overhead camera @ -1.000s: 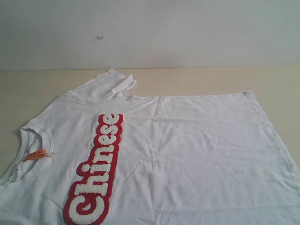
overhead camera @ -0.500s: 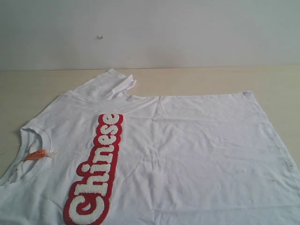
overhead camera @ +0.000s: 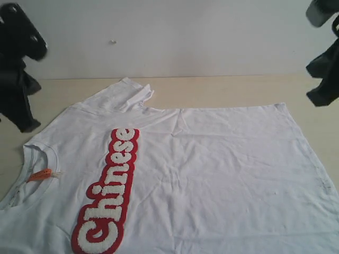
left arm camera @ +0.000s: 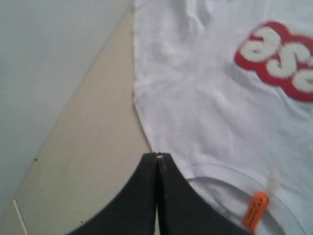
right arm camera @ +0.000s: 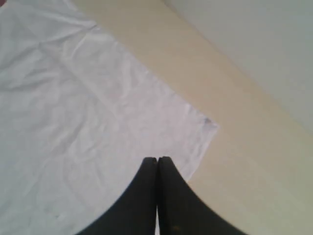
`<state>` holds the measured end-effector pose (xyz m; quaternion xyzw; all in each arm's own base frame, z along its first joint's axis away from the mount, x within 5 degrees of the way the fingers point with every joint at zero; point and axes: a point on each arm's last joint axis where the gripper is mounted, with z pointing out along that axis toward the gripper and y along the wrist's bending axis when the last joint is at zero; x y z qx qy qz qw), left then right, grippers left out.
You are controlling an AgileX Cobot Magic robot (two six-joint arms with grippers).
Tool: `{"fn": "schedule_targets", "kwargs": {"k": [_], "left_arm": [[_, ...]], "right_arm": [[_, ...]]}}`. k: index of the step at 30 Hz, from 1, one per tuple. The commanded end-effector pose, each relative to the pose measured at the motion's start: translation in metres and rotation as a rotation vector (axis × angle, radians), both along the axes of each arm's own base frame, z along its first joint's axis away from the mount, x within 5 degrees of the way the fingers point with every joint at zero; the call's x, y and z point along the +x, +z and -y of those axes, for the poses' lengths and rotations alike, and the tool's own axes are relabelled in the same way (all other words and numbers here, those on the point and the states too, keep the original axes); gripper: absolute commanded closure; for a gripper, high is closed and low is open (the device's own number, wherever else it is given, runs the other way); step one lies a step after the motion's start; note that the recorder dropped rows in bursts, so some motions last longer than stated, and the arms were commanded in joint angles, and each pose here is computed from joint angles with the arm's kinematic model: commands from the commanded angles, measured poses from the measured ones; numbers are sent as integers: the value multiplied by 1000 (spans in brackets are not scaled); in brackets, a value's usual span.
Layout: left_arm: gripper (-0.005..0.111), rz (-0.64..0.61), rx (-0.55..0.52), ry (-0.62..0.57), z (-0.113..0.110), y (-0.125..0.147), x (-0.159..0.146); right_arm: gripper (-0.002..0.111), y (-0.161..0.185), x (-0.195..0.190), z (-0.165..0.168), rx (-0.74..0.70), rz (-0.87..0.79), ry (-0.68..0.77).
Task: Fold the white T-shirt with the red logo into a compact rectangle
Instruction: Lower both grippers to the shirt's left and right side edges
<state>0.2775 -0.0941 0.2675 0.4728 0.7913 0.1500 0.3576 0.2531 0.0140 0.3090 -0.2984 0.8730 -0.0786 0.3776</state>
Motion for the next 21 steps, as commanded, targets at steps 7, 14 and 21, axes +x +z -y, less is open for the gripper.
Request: {"fn": "schedule_targets", "kwargs": {"k": [7, 14, 21], "left_arm": [[107, -373, 410, -299, -1, -27, -26], [107, -470, 224, -366, 15, -35, -35], [78, -519, 193, -401, 18, -37, -39]], "right_arm": [[108, -48, -1, -20, -53, -374, 461], [107, -49, -6, -23, -9, -418, 477], [81, -50, -8, -23, -9, -444, 488]]}}
